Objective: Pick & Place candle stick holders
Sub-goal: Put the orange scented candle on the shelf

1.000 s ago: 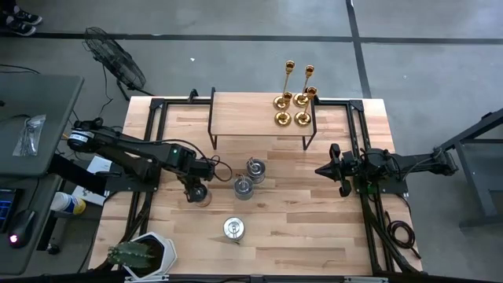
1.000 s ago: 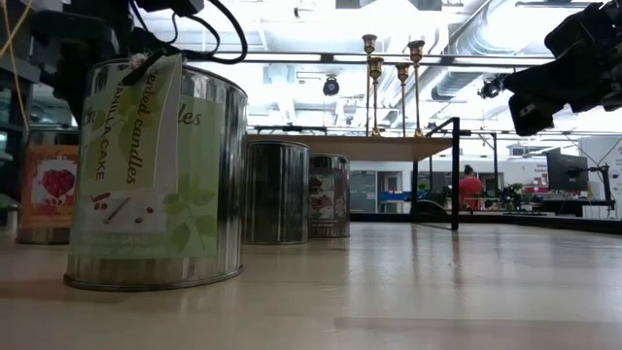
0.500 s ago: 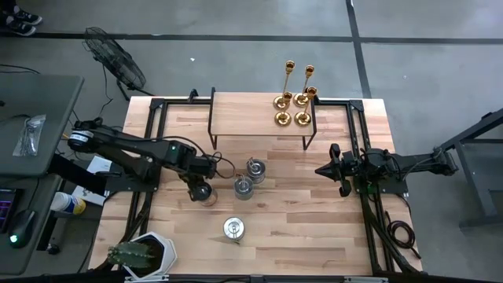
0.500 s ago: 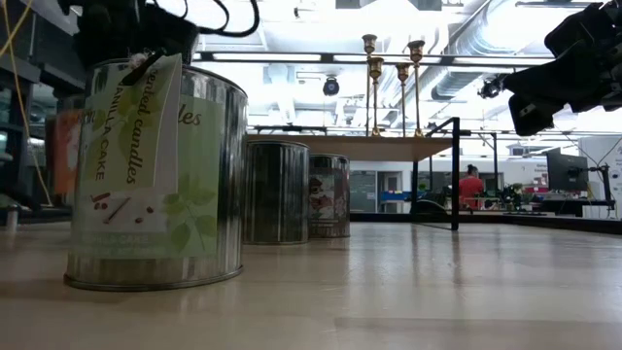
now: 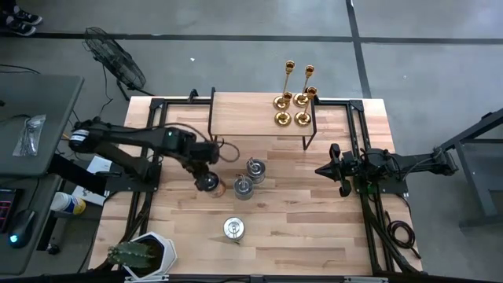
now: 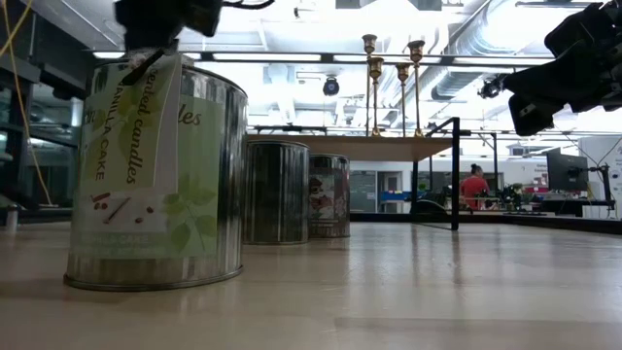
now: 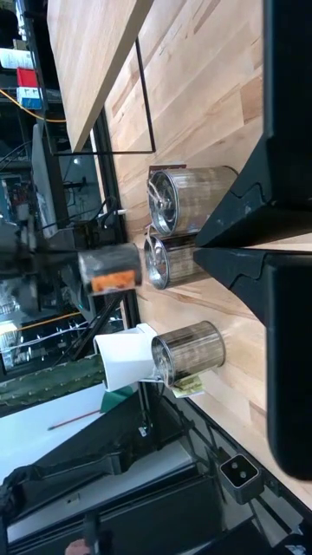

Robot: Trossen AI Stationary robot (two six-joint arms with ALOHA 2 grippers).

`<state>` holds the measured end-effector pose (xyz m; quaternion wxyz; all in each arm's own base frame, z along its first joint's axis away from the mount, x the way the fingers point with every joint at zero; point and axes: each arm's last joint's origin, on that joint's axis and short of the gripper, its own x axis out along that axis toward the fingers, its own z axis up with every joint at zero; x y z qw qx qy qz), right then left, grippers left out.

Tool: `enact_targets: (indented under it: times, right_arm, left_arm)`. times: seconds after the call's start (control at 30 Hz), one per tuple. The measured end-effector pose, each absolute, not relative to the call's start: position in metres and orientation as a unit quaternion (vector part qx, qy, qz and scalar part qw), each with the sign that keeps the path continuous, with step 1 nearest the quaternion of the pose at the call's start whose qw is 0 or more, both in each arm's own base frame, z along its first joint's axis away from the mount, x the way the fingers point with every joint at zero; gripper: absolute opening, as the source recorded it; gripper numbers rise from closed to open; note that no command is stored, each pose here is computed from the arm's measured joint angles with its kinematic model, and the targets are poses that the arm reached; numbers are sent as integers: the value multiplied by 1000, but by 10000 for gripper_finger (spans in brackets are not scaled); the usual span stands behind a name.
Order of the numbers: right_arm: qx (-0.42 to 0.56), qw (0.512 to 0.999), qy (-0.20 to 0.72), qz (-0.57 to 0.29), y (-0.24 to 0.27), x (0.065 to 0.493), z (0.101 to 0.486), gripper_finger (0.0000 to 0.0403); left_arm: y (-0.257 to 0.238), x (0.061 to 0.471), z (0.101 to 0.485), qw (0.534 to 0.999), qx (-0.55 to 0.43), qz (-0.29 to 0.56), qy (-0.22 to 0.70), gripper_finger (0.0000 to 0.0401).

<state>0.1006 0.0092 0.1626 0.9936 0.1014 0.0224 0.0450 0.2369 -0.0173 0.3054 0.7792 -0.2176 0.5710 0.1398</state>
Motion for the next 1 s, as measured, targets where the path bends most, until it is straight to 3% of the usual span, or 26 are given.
enact_targets:
  times: [0.43, 1.0]
  right_arm:
    - [102, 994, 20, 45, 9, 101, 163, 4]
    - [102, 994, 19, 45, 9, 101, 163, 4]
  left_arm:
    - [35, 265, 369, 804, -178, 186, 537, 0]
    - [110, 290, 407, 804, -144, 283, 503, 0]
